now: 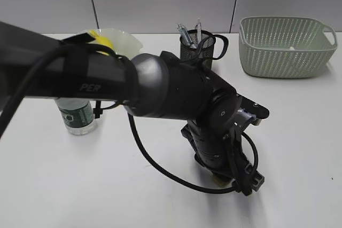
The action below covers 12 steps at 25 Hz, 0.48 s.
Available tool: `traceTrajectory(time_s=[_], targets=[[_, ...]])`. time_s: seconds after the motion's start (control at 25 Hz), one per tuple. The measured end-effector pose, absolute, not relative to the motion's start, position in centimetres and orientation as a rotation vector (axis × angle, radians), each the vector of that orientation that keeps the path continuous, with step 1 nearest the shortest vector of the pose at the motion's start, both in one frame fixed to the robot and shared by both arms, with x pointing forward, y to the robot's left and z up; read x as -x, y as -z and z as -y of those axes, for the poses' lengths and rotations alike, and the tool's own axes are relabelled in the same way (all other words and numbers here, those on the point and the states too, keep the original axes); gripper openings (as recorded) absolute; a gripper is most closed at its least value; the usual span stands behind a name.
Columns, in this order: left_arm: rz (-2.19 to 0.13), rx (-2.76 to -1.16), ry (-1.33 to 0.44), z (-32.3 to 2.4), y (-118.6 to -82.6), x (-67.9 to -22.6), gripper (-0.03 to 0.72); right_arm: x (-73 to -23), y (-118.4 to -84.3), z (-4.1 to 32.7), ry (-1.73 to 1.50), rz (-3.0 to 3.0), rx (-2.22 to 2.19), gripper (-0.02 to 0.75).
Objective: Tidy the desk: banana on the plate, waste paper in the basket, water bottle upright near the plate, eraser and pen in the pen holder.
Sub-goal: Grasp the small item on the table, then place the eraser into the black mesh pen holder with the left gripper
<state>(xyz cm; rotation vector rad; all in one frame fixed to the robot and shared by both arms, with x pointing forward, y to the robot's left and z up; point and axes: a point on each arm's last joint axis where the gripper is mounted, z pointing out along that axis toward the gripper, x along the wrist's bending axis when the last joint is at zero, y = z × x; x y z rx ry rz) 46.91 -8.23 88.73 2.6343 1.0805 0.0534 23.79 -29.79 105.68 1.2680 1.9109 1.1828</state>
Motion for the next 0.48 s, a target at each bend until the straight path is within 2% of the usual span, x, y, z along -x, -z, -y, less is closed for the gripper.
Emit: traceTrajectory(time_s=[0.08,0.16,0.36,0.48], targets=[[-1.045,-2.6,-0.1,8.2,-89.3,-47.5,0.185,-23.8,-105.7,29.8,-1.183,-1.911,-1.268,0.33],[-1.014,-2.512,-0.193,7.7,-91.3,-49.2,0.185,-23.8,-105.7,29.8,-1.183,-1.911,-1.268,0.33],[-1.047,-2.053,-0.427,3.0,-98.8,-58.1,0.185,-23.8,-105.7,29.8,-1.183,-1.911,-1.268,0.33],[-1.082,-1.867,-0.495,0.4,-100.8,-62.5,0.185,-23.8,-105.7,29.8,-1.183,-1.911,-1.268,0.33]])
